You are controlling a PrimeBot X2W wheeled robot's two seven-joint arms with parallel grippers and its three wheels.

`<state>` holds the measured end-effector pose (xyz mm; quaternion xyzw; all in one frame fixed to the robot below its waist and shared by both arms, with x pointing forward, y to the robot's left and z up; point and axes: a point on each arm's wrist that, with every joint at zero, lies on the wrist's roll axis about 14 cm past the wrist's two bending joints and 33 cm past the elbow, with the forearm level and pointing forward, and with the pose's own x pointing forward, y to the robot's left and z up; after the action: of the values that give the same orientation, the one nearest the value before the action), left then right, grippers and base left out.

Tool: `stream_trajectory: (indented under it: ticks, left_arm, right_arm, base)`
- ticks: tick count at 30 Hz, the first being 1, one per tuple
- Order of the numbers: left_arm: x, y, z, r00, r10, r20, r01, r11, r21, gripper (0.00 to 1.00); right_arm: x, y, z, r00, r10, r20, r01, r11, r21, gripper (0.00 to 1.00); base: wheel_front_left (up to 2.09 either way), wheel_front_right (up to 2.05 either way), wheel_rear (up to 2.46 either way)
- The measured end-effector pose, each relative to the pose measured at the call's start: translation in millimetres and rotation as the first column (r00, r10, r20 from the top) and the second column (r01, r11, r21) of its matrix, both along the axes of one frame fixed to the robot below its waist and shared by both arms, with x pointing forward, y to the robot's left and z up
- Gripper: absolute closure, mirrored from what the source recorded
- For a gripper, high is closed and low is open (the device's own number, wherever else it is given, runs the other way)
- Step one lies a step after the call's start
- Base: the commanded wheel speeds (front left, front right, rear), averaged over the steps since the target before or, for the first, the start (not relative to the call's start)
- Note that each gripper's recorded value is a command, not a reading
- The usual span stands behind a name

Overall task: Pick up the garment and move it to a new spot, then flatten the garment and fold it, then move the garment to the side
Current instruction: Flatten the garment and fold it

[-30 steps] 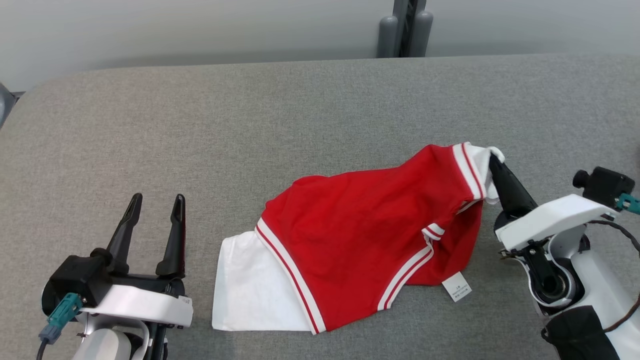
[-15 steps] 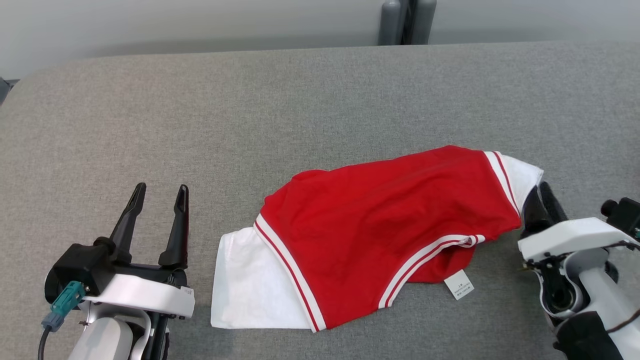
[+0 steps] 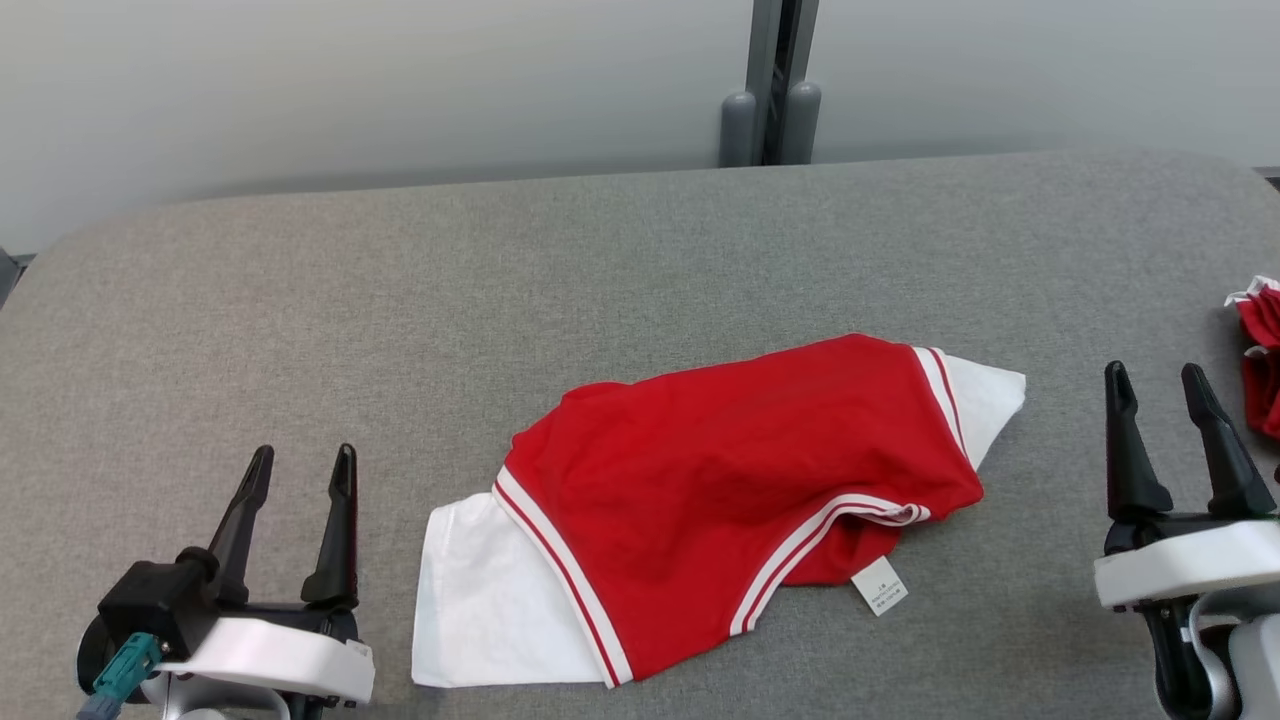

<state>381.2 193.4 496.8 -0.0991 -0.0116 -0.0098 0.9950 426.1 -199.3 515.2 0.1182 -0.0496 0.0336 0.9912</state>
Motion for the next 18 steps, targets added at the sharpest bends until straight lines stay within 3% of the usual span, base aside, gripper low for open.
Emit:
stream_trajectory:
  ticks: [4,9,18]
  left_arm:
    - [-9,-2,5,1.000,-0.005,0.012,0.005,1.000,0.003,0.00]
    - [-23,-6,5,1.000,-0.015,0.004,0.015,1.000,0.025,0.00]
    - [-40,-10,5,1.000,-0.015,-0.007,0.015,1.000,0.016,0.00]
  right_arm:
    - [-19,16,17,0.998,0.029,0.058,-0.027,0.999,-0.046,0.00]
    - [-42,26,10,0.998,0.055,0.034,-0.051,0.993,-0.109,0.00]
    - [-63,31,9,0.999,0.053,0.000,-0.053,0.994,-0.095,0.00]
  base:
    - [0.00,0.00,0.00]
    - [0.00,0.00,0.00]
    - [0.00,0.00,0.00]
